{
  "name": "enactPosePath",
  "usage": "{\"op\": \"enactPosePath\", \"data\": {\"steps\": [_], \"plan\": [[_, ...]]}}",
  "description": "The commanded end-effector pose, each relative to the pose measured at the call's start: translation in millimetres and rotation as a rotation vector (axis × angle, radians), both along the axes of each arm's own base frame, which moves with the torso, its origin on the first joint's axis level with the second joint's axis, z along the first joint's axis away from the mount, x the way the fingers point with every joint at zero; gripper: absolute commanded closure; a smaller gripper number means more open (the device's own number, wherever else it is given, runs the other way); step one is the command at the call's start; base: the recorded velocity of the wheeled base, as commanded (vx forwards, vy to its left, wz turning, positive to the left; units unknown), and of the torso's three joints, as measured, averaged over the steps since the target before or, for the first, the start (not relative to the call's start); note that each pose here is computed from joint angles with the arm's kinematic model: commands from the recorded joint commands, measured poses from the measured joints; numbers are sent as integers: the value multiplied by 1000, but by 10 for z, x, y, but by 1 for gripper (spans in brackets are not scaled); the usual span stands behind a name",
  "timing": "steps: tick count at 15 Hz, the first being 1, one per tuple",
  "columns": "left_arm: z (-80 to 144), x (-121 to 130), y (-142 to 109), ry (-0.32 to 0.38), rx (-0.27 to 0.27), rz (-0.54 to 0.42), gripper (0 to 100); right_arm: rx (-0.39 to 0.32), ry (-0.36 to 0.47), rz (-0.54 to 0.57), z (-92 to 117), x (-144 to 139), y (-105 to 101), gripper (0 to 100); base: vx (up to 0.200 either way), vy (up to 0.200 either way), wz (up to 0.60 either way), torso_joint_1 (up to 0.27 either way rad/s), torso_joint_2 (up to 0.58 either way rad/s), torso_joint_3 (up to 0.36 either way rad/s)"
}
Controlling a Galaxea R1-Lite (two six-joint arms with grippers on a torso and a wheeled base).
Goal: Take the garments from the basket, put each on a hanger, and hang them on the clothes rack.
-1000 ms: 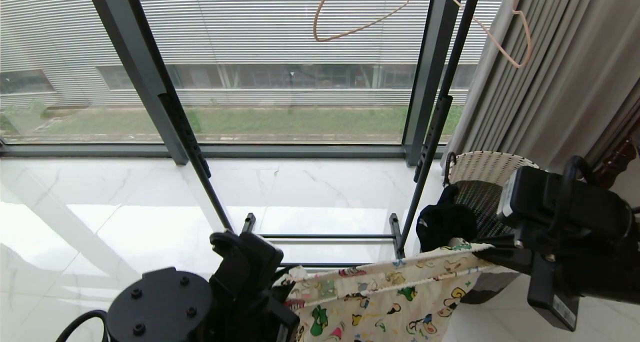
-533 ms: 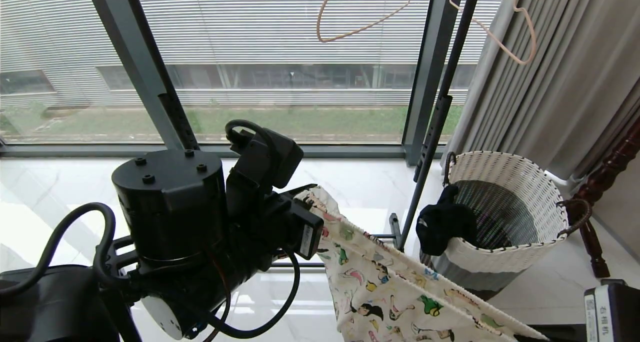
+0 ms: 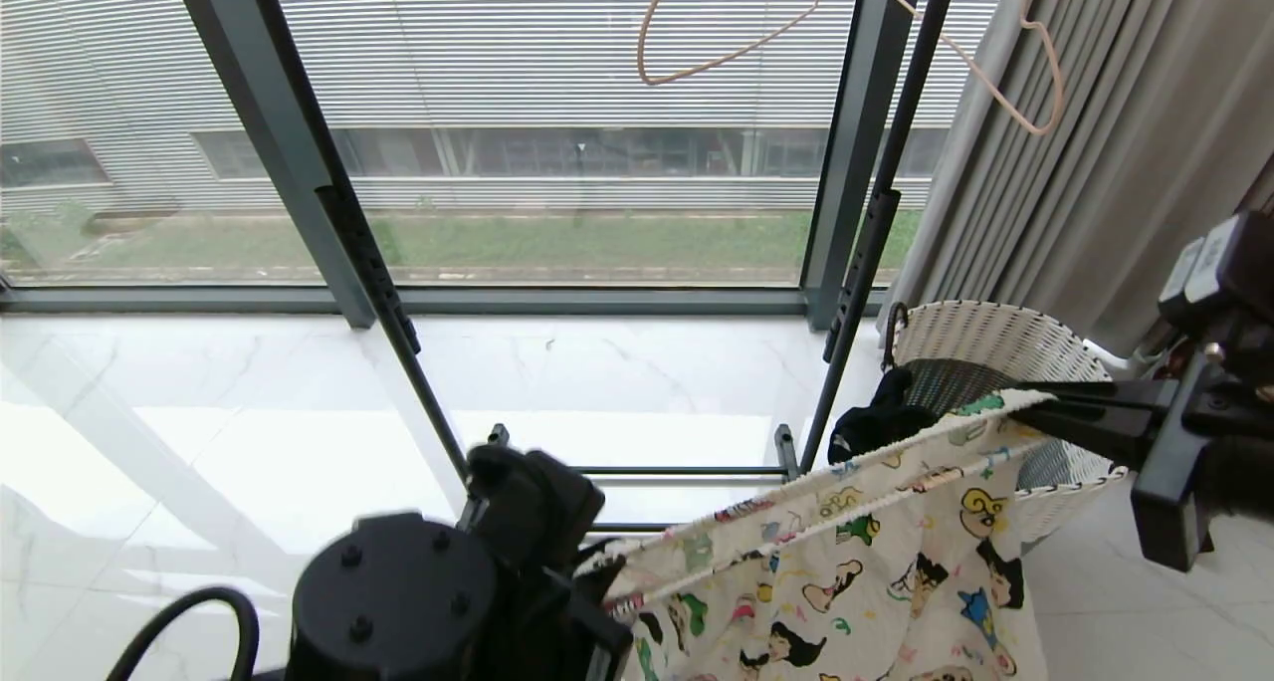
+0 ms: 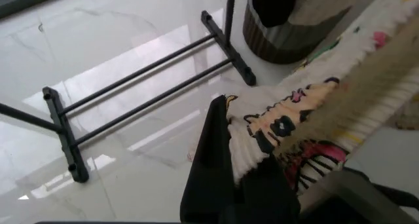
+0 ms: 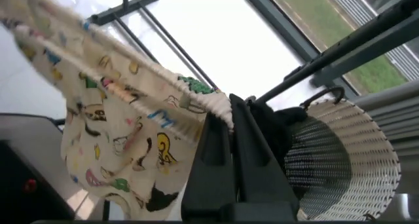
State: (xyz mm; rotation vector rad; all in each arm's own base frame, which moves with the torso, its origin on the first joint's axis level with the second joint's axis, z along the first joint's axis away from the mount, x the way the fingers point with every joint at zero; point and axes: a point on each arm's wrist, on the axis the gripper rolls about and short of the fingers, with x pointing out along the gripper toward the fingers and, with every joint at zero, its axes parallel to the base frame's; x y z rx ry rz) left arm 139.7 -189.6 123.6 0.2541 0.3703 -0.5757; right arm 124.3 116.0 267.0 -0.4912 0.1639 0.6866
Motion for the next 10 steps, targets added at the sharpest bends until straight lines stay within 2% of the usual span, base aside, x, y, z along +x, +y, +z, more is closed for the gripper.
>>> {"op": "enactPosePath", "data": {"steps": [1,3,5,6,7,9,10], "plan": [[-304,-483,45,46,135,-129,100,11,-17,-14,122,184,136,100,0,0,0,0,0,0],[-268,-513,-40,35,117,-156,100,8,-17,-13,114,171,124,100,0,0,0,0,0,0],[-115,-436,-190,1,48,-146,100,-3,-14,-8,89,157,119,100,0,0,0,0,0,0],[-48,-371,-252,-15,22,-129,100,-20,-4,-3,65,136,107,0,0,0,0,0,0,0],[-32,-343,-268,-21,18,-117,100,-27,2,3,55,117,104,0,0,0,0,0,0,0],[-48,-215,-286,-46,40,-13,100,-86,63,98,17,-153,55,0,0,0,0,0,0,0],[-61,-201,-264,-49,48,10,100,-108,85,124,-2,-241,3,0,0,0,0,0,0,0]]}}
